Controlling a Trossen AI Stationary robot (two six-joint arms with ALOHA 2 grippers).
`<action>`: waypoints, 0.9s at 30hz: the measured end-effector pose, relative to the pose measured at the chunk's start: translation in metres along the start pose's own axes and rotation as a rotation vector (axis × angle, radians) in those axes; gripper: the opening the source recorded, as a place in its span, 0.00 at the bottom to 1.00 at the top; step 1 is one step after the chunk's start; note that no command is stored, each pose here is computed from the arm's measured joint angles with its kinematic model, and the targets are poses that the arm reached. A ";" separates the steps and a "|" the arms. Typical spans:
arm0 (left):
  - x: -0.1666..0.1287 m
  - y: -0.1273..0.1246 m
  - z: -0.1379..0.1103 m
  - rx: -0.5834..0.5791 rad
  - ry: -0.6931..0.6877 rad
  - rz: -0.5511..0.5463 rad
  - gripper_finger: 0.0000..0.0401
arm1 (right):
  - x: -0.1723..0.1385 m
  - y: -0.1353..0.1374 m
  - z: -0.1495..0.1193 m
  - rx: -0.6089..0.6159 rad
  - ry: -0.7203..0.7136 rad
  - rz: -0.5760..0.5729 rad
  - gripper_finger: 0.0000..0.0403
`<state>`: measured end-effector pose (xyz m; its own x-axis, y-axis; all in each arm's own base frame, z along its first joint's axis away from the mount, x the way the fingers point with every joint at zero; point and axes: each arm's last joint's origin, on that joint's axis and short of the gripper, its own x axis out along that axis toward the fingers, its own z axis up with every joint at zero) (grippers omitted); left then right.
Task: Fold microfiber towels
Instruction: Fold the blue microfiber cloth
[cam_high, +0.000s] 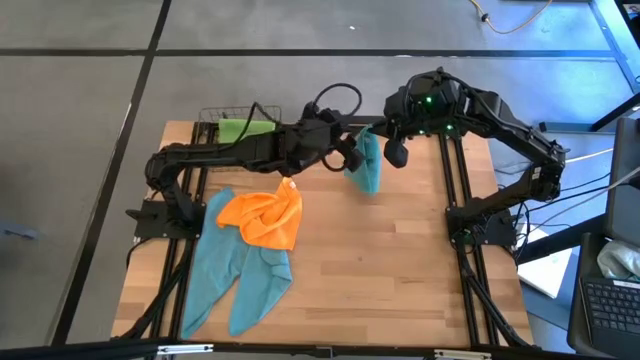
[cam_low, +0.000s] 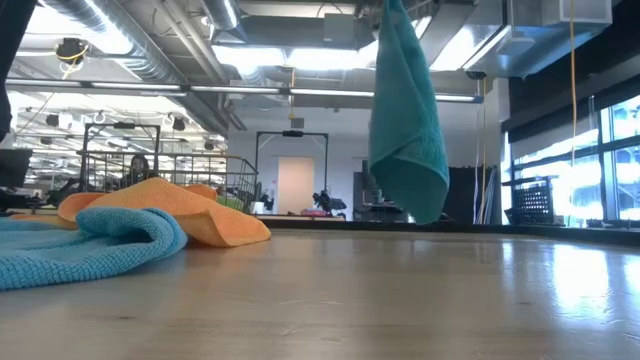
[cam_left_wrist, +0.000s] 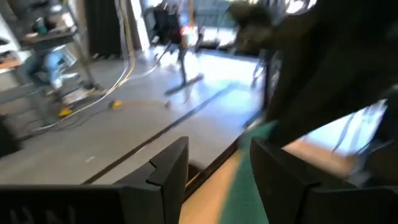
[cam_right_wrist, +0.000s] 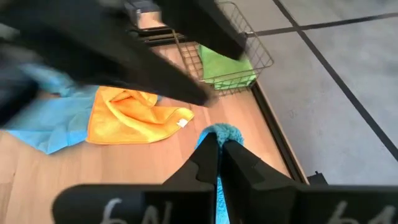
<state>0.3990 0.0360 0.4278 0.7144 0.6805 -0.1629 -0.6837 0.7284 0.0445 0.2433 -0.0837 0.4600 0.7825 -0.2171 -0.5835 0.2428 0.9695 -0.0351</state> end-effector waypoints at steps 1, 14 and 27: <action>-0.002 -0.003 0.003 -0.018 -0.027 -0.016 0.41 | 0.000 -0.001 0.000 0.004 -0.001 -0.004 0.03; 0.024 -0.037 -0.036 0.288 0.022 0.148 0.41 | 0.000 -0.002 0.003 0.052 -0.036 -0.006 0.03; 0.027 -0.031 -0.040 0.338 0.063 0.224 0.41 | -0.012 -0.001 0.000 0.020 -0.036 -0.007 0.03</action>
<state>0.4334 0.0286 0.3825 0.5354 0.8269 -0.1718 -0.7268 0.5548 0.4050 0.2337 -0.0817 0.4672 0.8008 -0.2281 -0.5538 0.2596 0.9655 -0.0222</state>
